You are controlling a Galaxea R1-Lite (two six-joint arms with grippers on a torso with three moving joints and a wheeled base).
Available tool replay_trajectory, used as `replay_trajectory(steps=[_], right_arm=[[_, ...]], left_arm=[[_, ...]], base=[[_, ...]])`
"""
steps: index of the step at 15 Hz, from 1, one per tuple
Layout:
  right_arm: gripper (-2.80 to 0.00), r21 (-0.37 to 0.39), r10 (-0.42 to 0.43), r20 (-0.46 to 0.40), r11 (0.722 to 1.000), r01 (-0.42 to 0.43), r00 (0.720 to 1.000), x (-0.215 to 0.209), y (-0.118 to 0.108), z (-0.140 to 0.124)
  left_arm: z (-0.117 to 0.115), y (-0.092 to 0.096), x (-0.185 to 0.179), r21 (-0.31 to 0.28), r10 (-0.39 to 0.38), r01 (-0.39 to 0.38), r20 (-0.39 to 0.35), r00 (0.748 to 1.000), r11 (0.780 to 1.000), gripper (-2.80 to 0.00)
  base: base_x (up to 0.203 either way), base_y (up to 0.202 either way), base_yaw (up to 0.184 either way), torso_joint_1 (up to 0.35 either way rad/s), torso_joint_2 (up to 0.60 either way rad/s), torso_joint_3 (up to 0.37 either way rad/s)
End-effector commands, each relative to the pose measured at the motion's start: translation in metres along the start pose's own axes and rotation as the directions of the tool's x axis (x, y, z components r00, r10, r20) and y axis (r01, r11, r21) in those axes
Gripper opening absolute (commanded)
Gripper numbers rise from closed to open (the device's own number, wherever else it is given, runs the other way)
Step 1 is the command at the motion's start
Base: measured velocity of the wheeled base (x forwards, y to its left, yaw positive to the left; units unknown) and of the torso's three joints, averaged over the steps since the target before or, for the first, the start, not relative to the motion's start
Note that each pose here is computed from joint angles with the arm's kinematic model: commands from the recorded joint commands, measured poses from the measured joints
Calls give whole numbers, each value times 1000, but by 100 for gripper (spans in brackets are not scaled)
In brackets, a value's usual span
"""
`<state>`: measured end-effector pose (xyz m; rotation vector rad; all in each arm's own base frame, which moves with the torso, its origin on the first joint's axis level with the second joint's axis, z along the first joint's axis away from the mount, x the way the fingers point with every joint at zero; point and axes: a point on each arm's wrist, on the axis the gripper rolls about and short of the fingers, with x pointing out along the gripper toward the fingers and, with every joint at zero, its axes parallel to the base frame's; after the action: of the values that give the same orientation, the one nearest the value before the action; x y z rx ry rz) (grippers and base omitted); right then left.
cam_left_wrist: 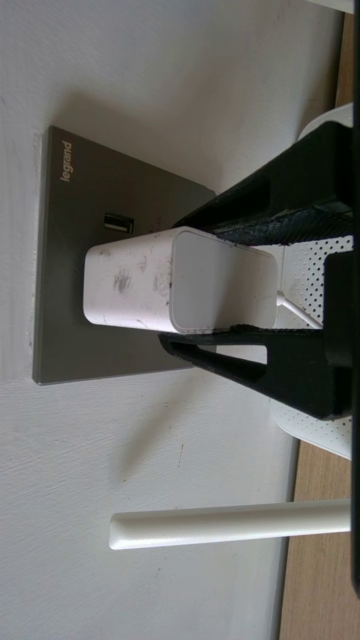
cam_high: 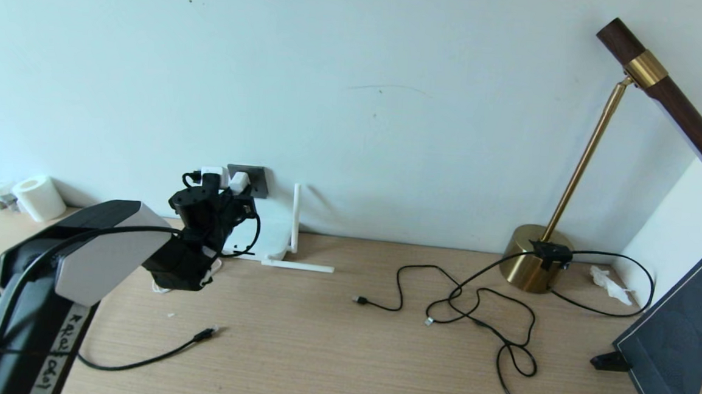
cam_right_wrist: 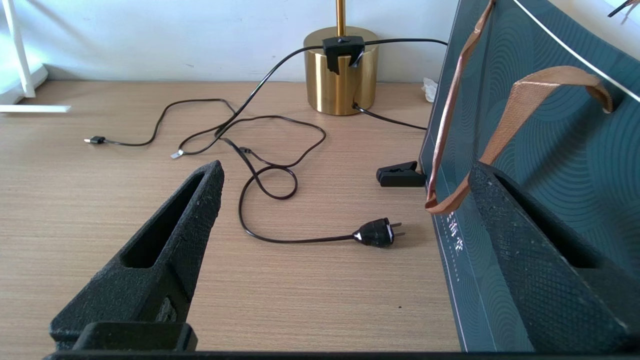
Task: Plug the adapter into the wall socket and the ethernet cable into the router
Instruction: Pick up cable
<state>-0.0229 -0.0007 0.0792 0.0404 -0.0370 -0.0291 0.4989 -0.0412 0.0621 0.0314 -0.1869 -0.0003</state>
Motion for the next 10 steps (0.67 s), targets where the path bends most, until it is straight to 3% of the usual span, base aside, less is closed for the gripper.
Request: replay_trajectory(steps=[1,10], right_arm=[[0,0,-1,-10,1000,1,1000,1,0,-3],[0,0,0,-10,1000,0,1000,1,0,-3]], left_arm=[[0,0,0,0,2,-2,1,1000,1000,-280],[0,0,3,1,2,-2,-2,1000,1000,-280]], base=[[0,0,0,0,0,0],[0,0,0,0,0,0]])
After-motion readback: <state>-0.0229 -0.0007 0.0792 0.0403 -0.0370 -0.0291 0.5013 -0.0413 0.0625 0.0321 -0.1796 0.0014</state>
